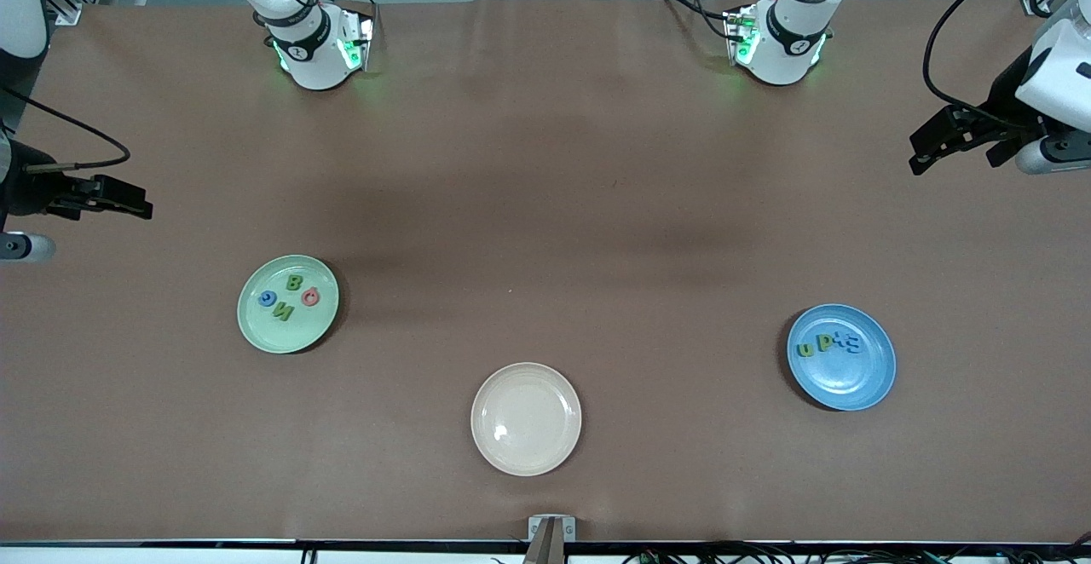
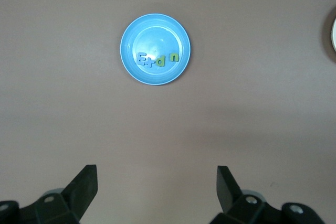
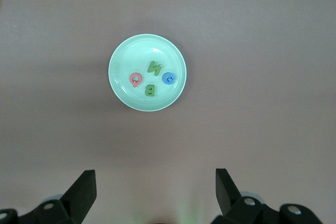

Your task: Sort upper and lower case letters into plates

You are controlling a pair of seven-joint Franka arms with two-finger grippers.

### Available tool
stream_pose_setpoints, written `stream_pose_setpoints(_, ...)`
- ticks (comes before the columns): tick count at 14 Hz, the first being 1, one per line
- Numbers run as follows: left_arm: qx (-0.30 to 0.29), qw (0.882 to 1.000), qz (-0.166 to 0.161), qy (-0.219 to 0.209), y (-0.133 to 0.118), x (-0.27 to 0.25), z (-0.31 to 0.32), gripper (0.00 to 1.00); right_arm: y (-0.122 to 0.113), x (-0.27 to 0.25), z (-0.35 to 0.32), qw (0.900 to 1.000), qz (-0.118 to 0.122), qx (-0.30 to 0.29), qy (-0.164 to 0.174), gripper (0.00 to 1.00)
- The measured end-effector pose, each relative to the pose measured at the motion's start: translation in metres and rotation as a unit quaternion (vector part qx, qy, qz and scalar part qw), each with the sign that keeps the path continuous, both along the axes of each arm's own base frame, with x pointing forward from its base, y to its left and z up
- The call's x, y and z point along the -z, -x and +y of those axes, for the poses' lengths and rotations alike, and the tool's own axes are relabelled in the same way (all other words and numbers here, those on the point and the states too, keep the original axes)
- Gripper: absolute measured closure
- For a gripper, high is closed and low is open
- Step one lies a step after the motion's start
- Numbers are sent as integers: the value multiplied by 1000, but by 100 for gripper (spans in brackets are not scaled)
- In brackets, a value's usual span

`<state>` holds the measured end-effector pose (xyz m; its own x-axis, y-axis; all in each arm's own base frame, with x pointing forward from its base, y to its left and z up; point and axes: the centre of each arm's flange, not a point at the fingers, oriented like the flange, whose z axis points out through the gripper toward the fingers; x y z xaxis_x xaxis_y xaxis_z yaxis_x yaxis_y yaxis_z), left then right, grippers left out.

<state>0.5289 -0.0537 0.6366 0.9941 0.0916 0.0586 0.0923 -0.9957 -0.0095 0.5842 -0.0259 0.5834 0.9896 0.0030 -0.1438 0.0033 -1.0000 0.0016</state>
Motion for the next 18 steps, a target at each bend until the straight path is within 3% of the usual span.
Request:
stream_pose_setpoints(7,1,1000,3,0,1,1,-1,0,28,-38,-3,999,-35,3,1,0)
stream_pose_setpoints(18,2,1000,7,-1,1,3,-3,0,52,-37,1,998,-61,-1,0,0)
